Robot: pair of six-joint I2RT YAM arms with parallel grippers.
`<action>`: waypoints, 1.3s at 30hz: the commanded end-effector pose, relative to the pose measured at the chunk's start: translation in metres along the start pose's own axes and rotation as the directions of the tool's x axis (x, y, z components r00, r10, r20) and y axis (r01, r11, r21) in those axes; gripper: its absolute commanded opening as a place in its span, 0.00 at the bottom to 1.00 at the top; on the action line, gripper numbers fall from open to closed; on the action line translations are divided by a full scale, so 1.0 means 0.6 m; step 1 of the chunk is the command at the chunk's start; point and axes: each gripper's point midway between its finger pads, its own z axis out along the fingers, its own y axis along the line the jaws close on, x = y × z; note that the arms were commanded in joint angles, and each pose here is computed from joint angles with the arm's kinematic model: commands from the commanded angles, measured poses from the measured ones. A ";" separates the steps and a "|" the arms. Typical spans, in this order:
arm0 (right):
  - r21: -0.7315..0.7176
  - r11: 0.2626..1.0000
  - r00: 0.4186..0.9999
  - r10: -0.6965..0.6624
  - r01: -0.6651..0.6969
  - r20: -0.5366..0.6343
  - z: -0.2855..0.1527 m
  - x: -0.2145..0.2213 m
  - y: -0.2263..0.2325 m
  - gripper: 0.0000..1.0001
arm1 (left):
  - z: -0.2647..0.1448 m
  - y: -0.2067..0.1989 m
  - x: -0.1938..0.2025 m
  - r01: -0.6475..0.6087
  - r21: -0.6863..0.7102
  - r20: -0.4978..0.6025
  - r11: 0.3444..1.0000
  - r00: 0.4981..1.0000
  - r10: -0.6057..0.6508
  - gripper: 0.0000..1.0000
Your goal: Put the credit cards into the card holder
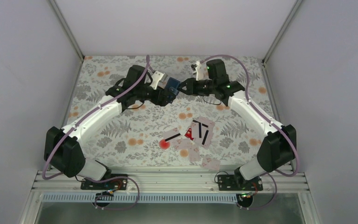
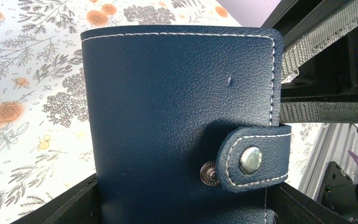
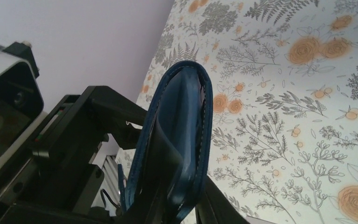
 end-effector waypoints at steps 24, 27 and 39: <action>0.090 0.993 0.995 0.078 -0.072 -0.064 0.010 0.006 -0.026 0.04 | -0.095 0.002 -0.039 -0.165 -0.088 0.083 0.982 0.982 0.172 1.00; 0.098 0.985 0.986 0.148 -0.139 -0.083 0.023 0.007 -0.034 0.04 | -0.080 0.005 -0.022 -0.169 -0.129 0.051 0.977 0.983 0.177 1.00; 0.151 0.959 0.960 0.258 -0.241 -0.109 0.049 0.003 -0.047 0.04 | -0.027 0.023 0.000 -0.236 -0.314 -0.049 0.919 0.971 0.233 1.00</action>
